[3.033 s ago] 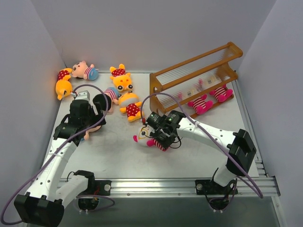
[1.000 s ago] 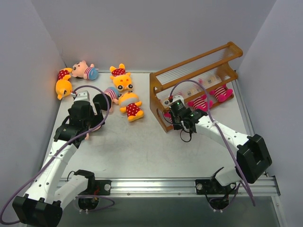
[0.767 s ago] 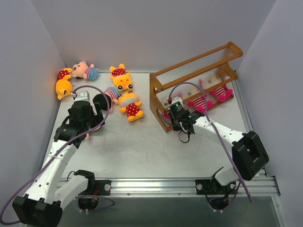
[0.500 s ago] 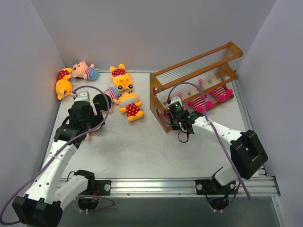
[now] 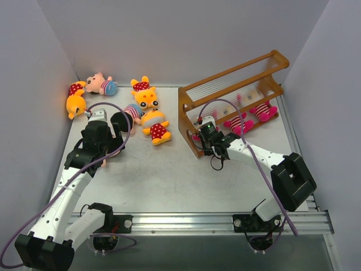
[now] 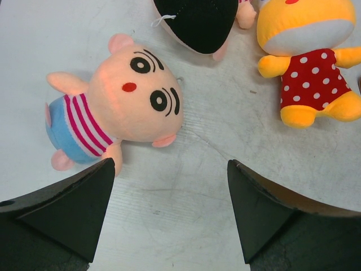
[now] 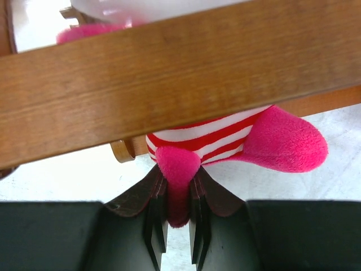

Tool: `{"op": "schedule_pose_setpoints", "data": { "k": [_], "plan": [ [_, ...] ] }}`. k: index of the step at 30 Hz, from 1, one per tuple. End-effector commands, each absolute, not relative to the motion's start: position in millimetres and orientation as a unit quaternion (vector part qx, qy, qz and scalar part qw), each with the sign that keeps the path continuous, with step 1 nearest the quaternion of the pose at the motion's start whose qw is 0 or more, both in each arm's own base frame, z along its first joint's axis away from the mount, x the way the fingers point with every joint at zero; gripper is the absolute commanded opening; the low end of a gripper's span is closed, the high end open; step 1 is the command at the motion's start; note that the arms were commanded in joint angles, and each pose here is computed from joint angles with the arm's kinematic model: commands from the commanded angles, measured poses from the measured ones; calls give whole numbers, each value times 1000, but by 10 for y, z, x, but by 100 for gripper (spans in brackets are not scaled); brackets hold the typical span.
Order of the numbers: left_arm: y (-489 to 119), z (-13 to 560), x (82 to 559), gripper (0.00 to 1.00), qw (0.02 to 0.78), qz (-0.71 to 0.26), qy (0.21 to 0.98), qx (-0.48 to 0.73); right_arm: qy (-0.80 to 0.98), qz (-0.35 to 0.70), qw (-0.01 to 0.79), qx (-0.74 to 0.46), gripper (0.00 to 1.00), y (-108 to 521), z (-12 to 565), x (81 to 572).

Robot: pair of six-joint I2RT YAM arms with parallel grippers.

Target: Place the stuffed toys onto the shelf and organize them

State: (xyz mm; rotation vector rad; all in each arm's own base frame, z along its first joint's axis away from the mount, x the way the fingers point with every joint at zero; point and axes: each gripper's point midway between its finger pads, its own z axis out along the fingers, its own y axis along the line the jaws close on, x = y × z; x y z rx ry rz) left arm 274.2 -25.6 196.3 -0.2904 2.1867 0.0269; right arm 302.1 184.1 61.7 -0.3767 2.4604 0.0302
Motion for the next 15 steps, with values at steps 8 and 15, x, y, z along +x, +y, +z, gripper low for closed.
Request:
{"op": "schedule_pose_setpoints", "data": {
  "k": [8,15],
  "plan": [
    [-244,2076,2792,89,476,11,872,-116,930,5,350,-115,19,1821,692,3159],
    [-244,2076,2792,89,476,12,872,-115,930,6,349,-113,28,1826,672,3159]
  ]
}}
